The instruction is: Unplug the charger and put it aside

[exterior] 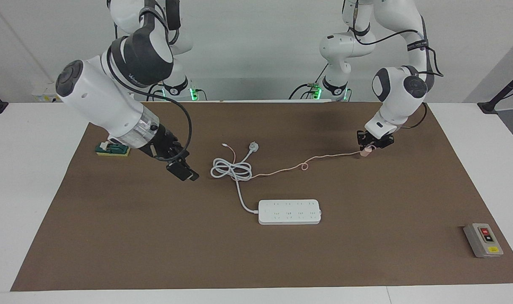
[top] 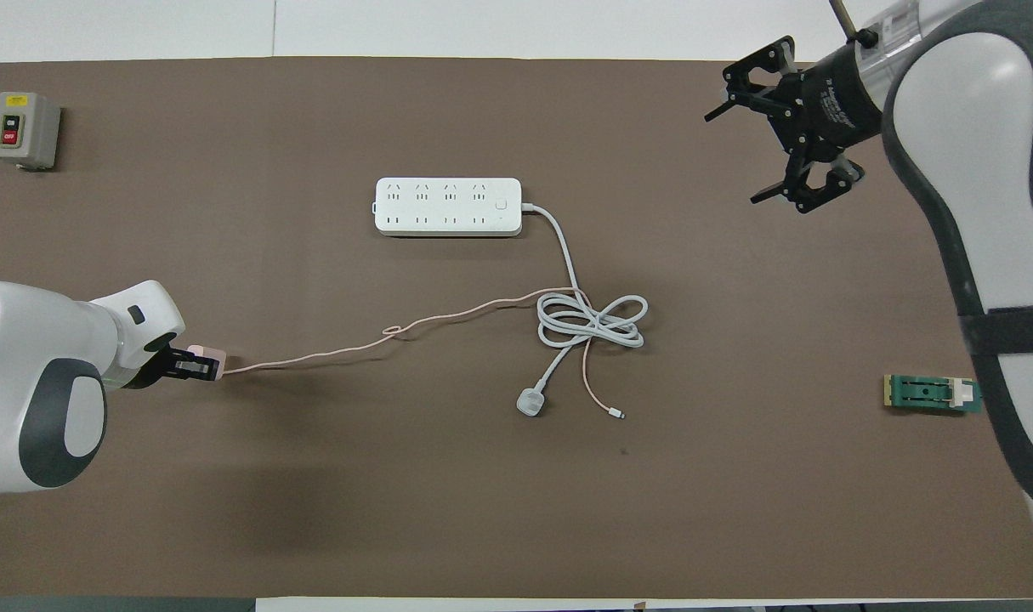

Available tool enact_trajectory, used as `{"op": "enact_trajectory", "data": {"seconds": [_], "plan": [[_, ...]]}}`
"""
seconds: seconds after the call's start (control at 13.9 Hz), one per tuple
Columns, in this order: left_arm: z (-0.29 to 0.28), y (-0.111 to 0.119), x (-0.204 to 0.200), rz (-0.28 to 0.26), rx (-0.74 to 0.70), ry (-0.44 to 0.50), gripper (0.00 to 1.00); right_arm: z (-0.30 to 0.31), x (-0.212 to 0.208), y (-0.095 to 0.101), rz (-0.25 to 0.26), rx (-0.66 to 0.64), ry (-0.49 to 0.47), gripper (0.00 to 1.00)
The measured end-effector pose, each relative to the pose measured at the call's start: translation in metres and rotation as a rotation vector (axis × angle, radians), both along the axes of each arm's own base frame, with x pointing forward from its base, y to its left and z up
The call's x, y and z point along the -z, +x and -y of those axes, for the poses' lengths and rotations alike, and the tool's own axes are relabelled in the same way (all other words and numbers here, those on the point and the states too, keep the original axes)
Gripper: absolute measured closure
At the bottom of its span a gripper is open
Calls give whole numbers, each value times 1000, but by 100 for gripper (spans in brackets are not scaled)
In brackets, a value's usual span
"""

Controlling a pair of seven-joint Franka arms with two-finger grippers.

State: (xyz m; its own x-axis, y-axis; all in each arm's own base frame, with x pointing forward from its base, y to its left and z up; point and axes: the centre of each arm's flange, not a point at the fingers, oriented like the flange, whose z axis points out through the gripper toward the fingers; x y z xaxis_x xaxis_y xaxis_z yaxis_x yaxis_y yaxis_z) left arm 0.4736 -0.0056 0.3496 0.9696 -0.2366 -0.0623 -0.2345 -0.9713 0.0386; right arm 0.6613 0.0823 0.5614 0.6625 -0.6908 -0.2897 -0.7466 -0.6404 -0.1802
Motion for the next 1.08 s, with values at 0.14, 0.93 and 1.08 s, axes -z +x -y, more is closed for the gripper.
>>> {"op": "enact_trajectory", "data": {"seconds": [0.14, 0.93, 1.08], "plan": [[-18, 0, -1, 4, -9, -2, 22, 28, -6, -8, 41, -206, -65, 0], [-73, 49, -162, 84, -71, -1, 0, 140, -81, -60, 178, -835, -262, 0], [-61, 54, -183, 103, -101, 1, 0, 152, -99, -79, 184, -865, -285, 0]]}}
